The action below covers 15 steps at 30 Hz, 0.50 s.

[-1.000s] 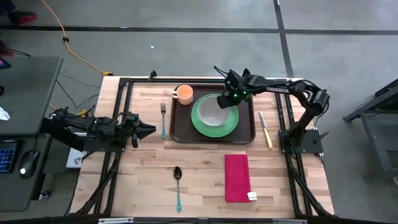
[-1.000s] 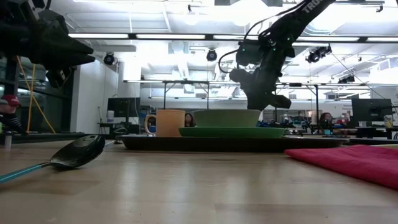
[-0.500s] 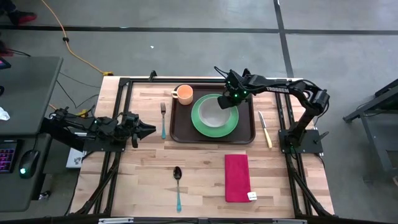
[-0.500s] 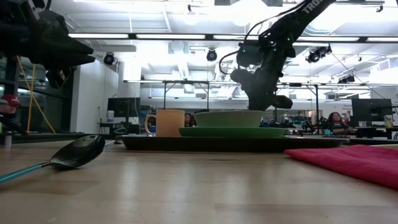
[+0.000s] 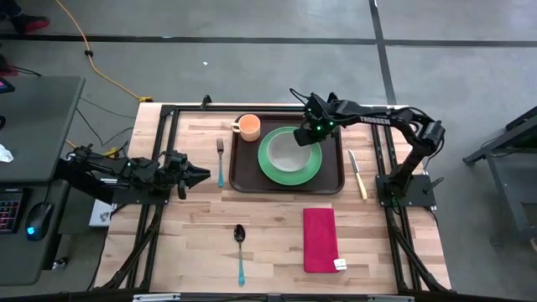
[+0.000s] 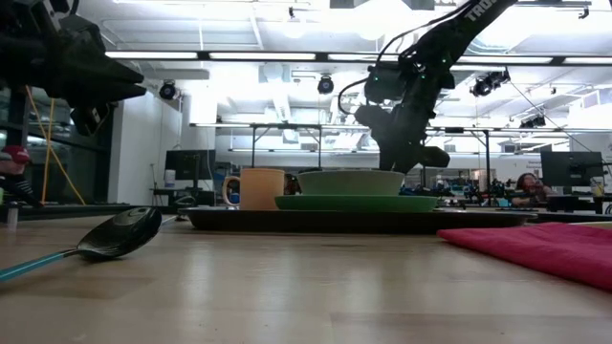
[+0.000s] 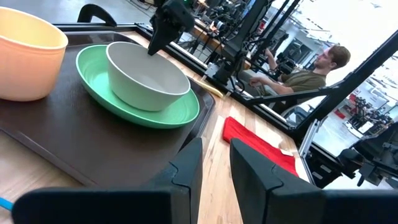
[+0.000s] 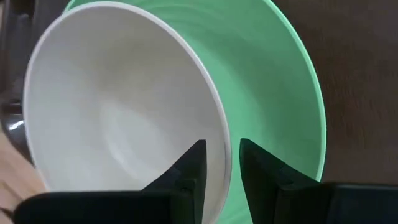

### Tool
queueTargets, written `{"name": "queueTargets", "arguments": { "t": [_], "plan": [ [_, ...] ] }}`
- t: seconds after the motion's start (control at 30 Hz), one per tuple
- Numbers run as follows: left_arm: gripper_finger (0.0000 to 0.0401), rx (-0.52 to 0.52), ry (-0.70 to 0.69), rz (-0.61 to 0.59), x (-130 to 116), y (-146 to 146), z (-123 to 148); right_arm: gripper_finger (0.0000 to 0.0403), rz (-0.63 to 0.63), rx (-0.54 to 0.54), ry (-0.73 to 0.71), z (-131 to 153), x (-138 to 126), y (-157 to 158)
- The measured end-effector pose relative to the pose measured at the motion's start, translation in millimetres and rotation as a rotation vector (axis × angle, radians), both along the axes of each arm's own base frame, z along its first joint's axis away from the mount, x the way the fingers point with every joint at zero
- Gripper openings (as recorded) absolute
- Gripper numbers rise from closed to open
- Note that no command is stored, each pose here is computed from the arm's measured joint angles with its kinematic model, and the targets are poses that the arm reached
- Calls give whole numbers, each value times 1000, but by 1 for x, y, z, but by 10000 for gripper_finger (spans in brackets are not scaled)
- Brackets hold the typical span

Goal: Set up tray
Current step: Put the red table napkin to the right of the green plate on the brown tray

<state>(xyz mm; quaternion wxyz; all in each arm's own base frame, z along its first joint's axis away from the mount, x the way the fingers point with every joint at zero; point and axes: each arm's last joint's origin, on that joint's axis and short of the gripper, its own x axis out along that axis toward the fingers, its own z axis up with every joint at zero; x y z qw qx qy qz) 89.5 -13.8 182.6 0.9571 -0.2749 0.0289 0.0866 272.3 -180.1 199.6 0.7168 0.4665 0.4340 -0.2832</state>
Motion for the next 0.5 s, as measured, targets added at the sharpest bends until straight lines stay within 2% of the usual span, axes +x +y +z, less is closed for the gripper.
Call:
{"name": "queueTargets", "arguments": {
  "t": [0.5],
  "plan": [
    [111, 0, 0, 0, 0, 0, 0, 74, -20, 94, -64, 6, -14, -13]
  ]
}}
